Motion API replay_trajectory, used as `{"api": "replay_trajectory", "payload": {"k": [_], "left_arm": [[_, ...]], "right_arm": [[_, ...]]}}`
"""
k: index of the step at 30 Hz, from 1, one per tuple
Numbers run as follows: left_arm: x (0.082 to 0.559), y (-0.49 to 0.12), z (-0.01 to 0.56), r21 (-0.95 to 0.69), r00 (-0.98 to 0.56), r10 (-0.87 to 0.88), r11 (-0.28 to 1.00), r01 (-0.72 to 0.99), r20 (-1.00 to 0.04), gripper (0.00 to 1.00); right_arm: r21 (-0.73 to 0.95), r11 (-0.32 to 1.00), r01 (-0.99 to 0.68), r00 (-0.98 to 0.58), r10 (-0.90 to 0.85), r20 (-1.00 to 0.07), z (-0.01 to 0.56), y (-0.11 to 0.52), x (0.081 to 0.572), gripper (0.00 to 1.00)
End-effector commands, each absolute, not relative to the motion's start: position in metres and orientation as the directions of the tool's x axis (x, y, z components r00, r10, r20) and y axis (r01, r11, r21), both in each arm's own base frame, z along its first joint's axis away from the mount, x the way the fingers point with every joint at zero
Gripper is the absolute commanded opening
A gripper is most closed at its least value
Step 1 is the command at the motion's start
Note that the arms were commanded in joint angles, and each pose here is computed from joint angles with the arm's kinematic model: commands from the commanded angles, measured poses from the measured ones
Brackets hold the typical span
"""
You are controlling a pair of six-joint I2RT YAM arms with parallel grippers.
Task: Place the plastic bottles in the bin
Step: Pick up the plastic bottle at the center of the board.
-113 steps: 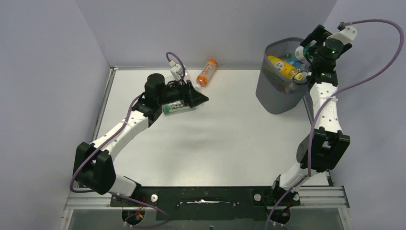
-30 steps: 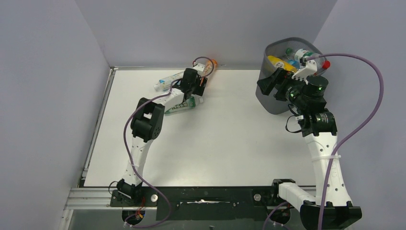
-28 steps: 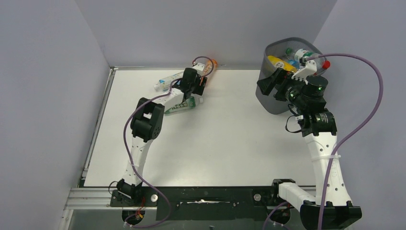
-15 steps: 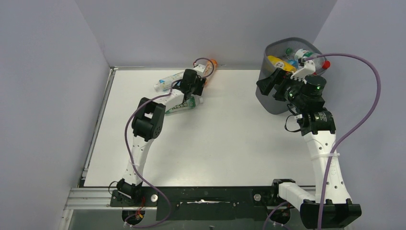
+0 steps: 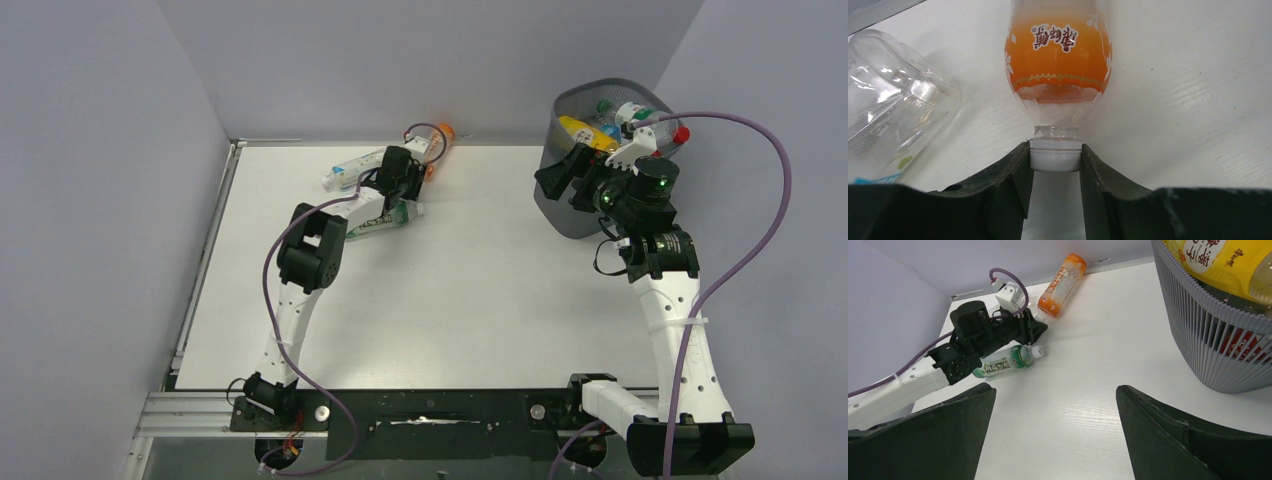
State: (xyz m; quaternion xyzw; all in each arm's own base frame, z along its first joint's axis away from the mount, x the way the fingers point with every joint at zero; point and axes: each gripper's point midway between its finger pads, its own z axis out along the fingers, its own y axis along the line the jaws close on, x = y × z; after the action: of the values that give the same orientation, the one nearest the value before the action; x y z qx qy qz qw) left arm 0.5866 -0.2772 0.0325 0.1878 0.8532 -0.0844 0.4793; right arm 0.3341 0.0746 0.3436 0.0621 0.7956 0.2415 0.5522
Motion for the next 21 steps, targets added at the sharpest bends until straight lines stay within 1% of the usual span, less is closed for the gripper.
{"api": "replay_trajectory", "payload": {"k": [1,13,21], "left_arm": [[0.602,-0.282,0.098,0.017,-0.345,0.168,0.916,0.401,-0.924,0.34],[0.561,-0.269,0.147,-0.013,-0.289,0.115,0.914,0.406,-0.950,0.32],[0.538,-0.278,0.187,-0.060,-0.270,0.078,0.882,0.468,-0.960,0.32]], "right_arm": [[0.438,0.873,-0.214,-0.341,0.353,-0.871,0.355,0.079,0.336,0.96],[0.449,0.864,-0.229,-0.346,0.359,-0.867,0.354,0.083,0.337,0.96],[0.454,0.860,-0.233,-0.351,0.361,-0.864,0.353,0.085,0.337,0.96]]}}
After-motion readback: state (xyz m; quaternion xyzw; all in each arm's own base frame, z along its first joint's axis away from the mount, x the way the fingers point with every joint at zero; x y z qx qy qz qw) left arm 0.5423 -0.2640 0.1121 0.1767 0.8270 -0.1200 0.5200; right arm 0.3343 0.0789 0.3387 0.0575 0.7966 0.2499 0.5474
